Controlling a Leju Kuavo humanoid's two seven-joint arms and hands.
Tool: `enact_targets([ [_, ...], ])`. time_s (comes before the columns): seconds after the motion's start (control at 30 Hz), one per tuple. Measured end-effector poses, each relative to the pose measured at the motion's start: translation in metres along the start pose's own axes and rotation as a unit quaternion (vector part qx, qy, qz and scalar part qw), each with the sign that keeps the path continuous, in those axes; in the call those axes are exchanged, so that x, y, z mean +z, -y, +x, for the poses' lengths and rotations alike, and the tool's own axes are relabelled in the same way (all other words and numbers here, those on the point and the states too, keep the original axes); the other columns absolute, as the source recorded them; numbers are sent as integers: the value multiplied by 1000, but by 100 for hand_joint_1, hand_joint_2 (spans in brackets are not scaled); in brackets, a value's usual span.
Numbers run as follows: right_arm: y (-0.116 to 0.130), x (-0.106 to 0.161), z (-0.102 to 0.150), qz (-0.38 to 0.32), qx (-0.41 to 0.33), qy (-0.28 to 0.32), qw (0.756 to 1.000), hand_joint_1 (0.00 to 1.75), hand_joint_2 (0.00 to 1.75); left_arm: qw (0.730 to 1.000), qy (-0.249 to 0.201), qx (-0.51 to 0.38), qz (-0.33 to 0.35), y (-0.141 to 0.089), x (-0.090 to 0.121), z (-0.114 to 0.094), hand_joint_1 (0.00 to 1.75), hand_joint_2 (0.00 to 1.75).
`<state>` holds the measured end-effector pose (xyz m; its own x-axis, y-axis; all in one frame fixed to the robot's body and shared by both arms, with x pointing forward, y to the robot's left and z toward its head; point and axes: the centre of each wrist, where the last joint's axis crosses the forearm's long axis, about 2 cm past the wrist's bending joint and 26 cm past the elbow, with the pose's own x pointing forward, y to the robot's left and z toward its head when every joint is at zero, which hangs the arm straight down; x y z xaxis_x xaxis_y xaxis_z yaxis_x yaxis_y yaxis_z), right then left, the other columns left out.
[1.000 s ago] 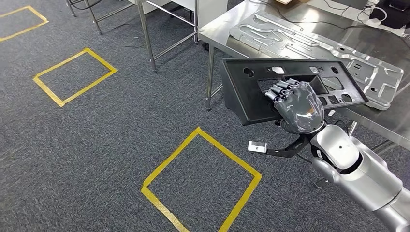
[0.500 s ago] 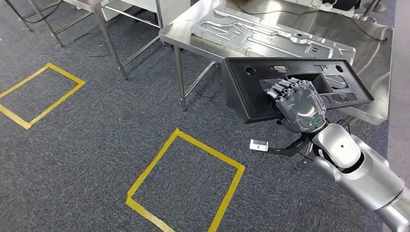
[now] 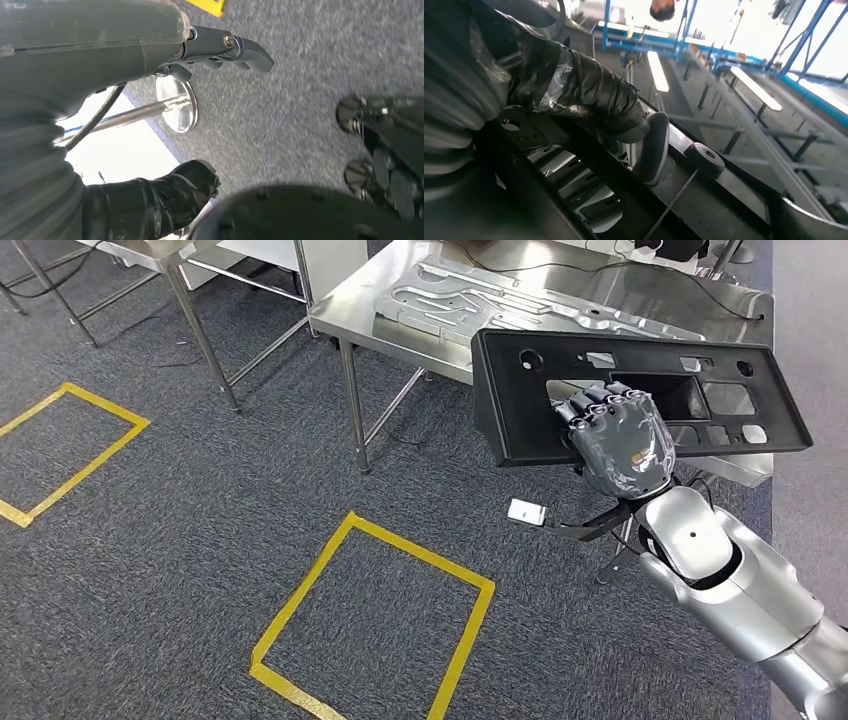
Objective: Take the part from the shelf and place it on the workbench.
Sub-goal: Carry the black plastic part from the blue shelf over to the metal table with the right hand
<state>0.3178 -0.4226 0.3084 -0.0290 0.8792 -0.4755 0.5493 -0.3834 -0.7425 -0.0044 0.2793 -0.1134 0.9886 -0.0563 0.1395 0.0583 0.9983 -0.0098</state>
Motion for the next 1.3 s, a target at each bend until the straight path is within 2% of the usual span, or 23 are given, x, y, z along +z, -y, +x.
enact_targets([
  [0.6,-5,-2,0,12,4,-6,1000,175,175,1000,1,-14,-3,2,0,0,0,175],
  [0.87,-9,0,7,18,-5,-2,1000,175,175,1000,-12,-12,1,-1,2,-12,0,175],
  [1.3,-14,3,10,35,-16,2,999,175,175,1000,-13,-8,2,0,2,-12,0,175],
])
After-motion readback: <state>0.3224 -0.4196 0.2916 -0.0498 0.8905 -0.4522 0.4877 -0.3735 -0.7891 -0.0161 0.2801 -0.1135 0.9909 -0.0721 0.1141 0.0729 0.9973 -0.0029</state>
